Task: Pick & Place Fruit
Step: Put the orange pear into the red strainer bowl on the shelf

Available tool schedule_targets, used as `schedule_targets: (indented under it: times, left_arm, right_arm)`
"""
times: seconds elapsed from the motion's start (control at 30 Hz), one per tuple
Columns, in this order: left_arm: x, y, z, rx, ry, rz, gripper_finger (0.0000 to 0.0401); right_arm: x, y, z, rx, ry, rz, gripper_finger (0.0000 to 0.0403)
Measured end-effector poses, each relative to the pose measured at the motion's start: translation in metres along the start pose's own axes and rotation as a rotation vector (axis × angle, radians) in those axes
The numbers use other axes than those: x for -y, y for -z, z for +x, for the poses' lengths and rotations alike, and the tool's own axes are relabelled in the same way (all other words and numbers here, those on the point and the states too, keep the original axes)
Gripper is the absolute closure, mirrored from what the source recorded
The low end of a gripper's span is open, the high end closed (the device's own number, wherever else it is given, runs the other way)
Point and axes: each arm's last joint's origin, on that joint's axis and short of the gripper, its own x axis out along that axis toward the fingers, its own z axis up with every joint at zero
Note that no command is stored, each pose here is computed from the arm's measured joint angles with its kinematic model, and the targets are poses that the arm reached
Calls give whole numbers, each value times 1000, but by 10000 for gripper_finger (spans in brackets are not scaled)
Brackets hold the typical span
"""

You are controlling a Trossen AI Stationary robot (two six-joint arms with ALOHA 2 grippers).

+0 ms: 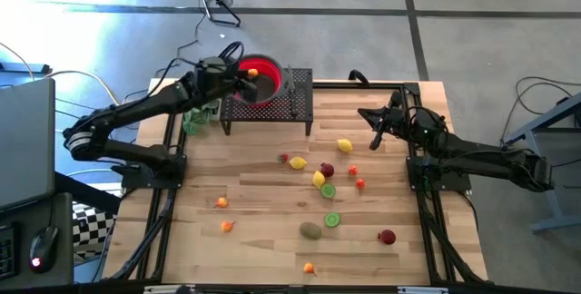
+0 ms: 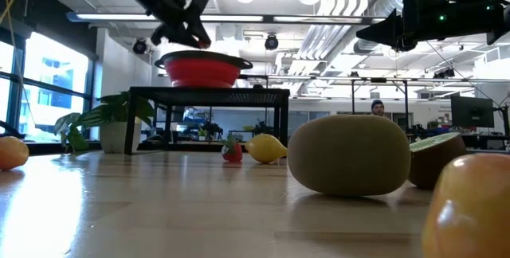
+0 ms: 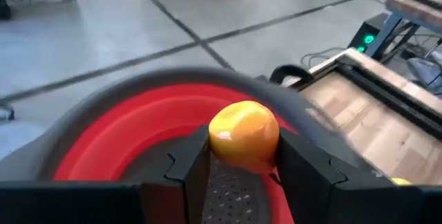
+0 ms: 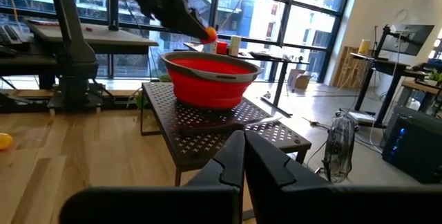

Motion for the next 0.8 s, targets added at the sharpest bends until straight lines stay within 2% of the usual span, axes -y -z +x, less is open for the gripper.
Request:
schedule_targets:
  times: [0.3, 0.8]
  left_arm:
    - [-9, 7, 19, -65, 1, -26, 256]
    - [-10, 10, 19, -88, -16, -19, 256]
  right_arm:
    - [0, 0, 0, -1, 3, -9, 399]
    - [0, 0, 0, -2, 2, -15, 399]
